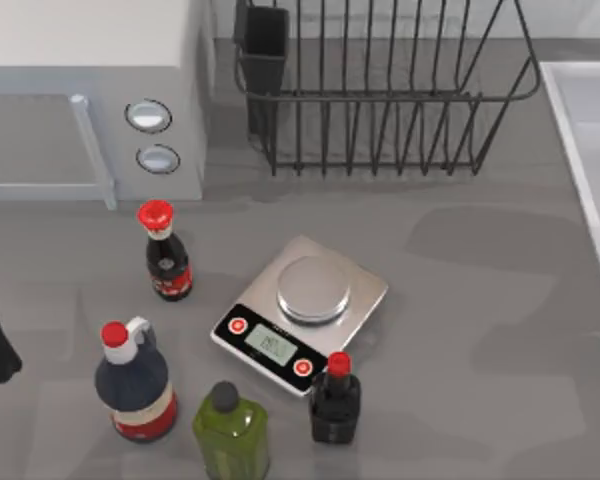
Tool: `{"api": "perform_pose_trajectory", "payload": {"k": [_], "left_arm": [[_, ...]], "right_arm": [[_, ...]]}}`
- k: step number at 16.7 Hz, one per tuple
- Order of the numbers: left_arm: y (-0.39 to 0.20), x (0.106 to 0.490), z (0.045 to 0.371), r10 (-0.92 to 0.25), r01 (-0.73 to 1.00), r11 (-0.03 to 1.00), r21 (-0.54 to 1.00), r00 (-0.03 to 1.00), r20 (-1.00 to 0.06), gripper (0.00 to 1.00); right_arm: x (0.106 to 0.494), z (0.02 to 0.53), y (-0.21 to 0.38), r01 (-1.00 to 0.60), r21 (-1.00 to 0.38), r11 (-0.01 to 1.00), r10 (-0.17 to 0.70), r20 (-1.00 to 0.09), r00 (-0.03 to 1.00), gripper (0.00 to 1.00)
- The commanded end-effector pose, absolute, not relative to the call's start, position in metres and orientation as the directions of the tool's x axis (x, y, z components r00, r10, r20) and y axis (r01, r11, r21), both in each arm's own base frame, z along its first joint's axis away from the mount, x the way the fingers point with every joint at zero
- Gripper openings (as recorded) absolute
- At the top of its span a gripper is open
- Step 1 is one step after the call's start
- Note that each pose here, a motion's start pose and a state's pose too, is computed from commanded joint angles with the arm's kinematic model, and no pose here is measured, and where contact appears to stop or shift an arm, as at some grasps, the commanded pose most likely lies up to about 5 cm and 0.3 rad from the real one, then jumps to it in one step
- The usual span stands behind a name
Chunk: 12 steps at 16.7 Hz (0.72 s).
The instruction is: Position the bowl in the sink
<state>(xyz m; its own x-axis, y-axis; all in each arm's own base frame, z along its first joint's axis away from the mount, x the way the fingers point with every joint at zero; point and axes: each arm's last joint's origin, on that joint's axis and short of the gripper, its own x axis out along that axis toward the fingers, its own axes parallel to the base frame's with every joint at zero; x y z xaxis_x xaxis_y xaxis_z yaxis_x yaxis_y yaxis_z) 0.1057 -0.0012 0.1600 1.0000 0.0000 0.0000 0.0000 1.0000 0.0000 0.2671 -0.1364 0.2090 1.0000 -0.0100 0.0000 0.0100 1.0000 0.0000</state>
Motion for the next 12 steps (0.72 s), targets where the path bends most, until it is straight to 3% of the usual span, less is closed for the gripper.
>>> {"api": "perform_pose_trajectory", "payload": {"k": [5, 12], "left_arm": [[-0.001, 0.106, 0.16, 0.0, 0.0, 1.0, 0.0, 1.0, 0.0, 1.0], [-0.001, 0.106, 0.16, 0.0, 0.0, 1.0, 0.0, 1.0, 0.0, 1.0]], "right_arm": [[0.273, 0.194, -0.14, 0.01, 0.006, 1.0, -0.01, -0.008, 1.0, 0.0], [0.28, 0.11, -0.147, 0.014, -0.001, 1.0, -0.014, 0.0, 1.0, 0.0]]}}
